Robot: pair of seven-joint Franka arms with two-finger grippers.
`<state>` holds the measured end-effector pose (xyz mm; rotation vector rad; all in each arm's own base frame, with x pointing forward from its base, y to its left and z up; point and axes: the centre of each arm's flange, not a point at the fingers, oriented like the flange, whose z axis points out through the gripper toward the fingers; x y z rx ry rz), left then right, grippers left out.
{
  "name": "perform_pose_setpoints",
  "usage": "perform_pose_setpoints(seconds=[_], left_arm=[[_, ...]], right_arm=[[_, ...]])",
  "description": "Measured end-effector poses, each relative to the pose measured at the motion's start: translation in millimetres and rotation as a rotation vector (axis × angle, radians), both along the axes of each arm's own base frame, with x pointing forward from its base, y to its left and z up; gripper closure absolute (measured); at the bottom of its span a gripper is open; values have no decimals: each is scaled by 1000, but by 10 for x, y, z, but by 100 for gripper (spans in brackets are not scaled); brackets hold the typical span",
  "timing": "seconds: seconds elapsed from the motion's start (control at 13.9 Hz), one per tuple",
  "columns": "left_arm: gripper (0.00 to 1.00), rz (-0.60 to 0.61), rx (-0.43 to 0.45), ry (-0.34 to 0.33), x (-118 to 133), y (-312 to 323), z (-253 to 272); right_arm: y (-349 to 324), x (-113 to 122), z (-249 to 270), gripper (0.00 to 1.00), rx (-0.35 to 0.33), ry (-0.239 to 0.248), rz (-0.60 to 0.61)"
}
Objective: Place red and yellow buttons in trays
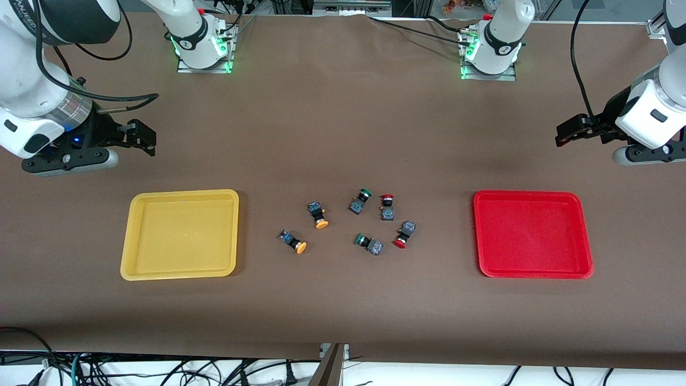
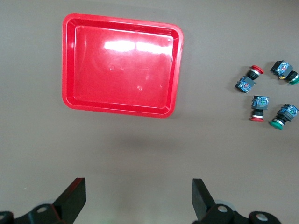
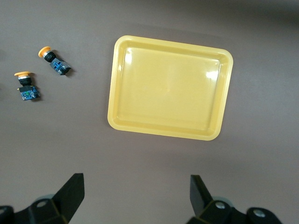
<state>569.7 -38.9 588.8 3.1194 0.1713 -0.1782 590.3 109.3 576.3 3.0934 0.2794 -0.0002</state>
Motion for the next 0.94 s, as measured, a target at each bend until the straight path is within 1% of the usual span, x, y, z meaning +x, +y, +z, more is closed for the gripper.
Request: perform_pose_setpoints(seconds=[0.5,0.94], left_arm=[[0,8,0,2,13,44,-14],[0,8,0,3,14,44,-17]], right_arm=[[6,27,153,0,12,-66,0],[-111,53,217,0,11,-80,-21]])
